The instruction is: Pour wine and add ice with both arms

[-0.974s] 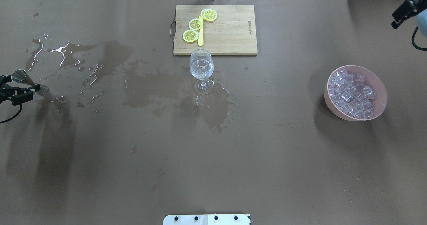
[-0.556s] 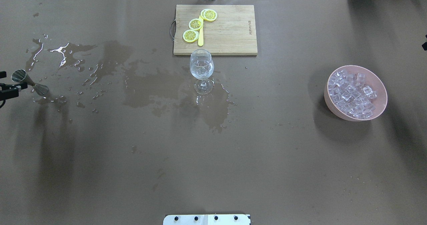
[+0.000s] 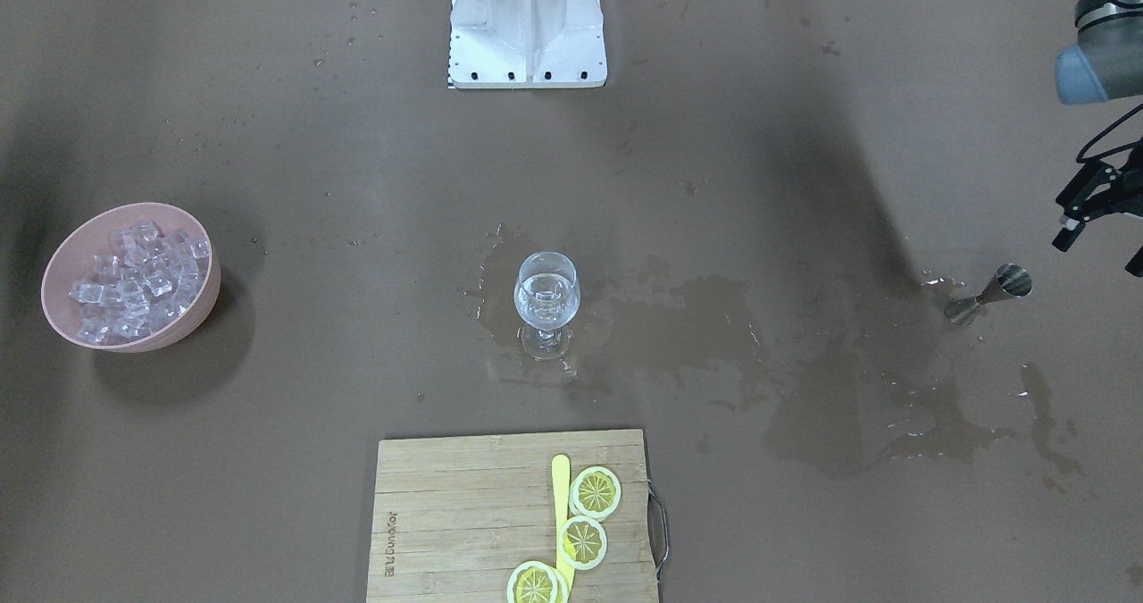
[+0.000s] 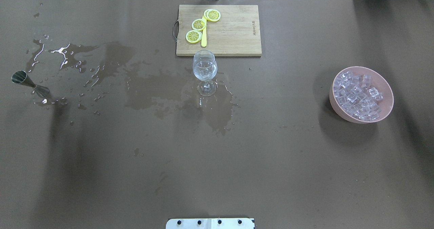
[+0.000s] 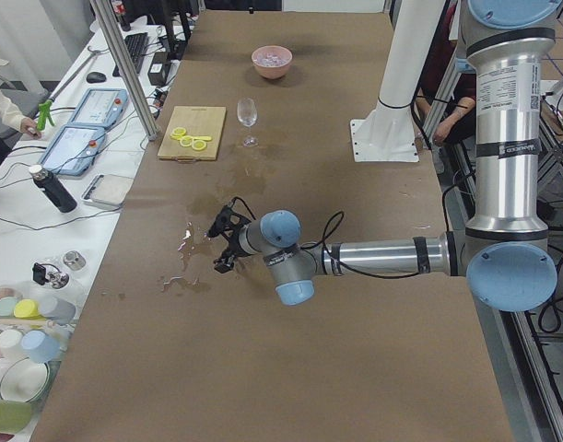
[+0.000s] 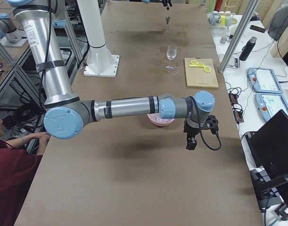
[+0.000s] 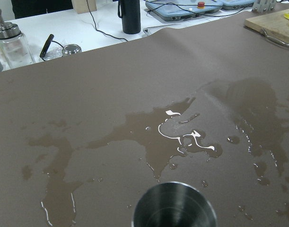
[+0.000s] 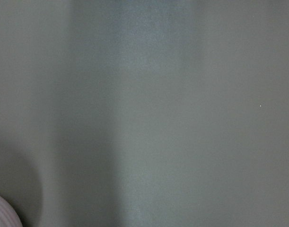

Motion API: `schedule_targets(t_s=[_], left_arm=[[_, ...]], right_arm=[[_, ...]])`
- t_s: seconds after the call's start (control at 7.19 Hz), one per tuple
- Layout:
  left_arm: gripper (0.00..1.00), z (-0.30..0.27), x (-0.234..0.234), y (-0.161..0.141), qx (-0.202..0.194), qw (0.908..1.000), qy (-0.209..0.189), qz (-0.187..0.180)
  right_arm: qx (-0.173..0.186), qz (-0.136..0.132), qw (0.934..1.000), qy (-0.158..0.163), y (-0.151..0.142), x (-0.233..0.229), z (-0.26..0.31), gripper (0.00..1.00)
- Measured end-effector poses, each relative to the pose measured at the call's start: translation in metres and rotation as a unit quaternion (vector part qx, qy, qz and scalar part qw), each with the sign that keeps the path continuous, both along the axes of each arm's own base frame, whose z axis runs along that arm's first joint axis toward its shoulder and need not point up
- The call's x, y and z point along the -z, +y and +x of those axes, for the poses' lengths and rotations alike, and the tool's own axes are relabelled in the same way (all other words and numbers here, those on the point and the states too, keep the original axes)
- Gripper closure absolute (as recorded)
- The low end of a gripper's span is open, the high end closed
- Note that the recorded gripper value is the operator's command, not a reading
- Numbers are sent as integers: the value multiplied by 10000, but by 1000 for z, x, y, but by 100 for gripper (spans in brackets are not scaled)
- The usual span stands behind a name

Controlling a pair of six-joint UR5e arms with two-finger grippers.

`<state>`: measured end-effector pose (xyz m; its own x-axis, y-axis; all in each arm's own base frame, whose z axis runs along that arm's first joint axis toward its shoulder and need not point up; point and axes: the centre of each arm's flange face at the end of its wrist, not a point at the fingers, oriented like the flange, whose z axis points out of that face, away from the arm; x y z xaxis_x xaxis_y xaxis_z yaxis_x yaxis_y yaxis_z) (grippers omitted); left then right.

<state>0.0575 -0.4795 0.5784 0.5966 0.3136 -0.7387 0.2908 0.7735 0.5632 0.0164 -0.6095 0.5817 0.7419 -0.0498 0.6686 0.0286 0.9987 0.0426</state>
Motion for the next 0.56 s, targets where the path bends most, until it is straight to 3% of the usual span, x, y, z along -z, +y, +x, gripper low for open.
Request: schedule_targets(t_s=[0.28,0.56], left_arm=[[2,-30,35,-24,-50,9986,-221,-474],[2,-79,55,-43,-268,9958,-554,-681]], right_arm=[[-168,-50,9998,-6,-2,6,4,0],[-258,-50,9997,0,-3,9,10,0]])
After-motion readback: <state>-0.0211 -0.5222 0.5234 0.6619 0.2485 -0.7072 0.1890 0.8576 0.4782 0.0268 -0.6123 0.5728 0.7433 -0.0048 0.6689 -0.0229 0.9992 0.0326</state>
